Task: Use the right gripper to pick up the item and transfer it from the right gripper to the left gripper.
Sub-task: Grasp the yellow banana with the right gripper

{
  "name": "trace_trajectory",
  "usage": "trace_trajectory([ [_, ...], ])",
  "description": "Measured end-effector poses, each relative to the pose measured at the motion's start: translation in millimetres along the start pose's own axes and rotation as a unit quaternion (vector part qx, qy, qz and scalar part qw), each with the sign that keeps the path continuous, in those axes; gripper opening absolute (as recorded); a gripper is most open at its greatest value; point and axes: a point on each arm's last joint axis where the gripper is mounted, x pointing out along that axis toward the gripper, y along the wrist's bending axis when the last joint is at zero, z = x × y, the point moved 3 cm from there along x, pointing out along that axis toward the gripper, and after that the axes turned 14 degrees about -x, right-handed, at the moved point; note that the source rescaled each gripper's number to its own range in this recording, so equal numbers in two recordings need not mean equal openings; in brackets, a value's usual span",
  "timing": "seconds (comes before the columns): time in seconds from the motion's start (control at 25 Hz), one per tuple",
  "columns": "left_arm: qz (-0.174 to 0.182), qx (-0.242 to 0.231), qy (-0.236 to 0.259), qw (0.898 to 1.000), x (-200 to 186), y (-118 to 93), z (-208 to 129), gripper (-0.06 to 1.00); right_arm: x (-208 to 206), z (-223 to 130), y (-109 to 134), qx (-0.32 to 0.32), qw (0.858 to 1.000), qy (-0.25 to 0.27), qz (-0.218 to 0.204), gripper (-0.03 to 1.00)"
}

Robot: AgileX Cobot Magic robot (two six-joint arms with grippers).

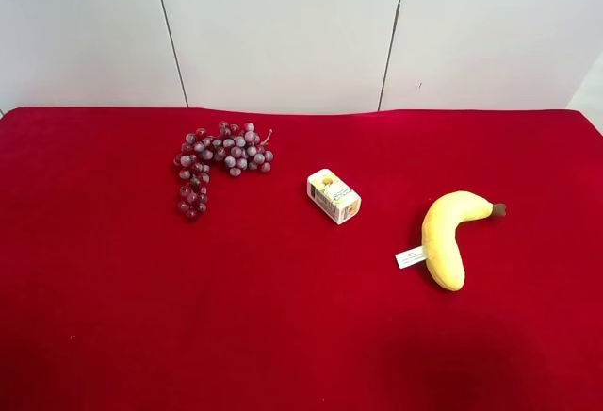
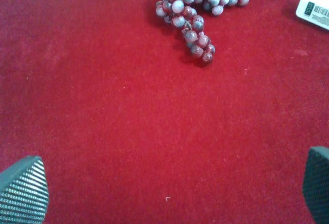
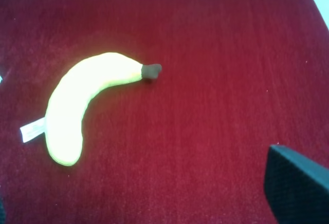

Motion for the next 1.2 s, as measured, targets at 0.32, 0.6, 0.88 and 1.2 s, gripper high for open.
trace_trajectory([
  [0.32, 0.000, 0.000, 0.000, 1.000, 0.0, 0.0, 0.0, 1.00, 0.0, 0.0, 0.0, 0.000, 1.000, 0.000, 0.000, 1.00],
  [0.6, 0.000, 0.000, 0.000, 1.000, 0.0, 0.0, 0.0, 1.00, 0.0, 0.0, 0.0, 0.000, 1.000, 0.000, 0.000, 1.00],
  [0.88, 0.000, 0.000, 0.000, 1.000, 0.0, 0.0, 0.0, 1.00, 0.0, 0.0, 0.0, 0.000, 1.000, 0.000, 0.000, 1.00],
  [1.2, 0.000, 0.000, 0.000, 1.000, 0.0, 0.0, 0.0, 1.00, 0.0, 0.0, 0.0, 0.000, 1.000, 0.000, 0.000, 1.00],
])
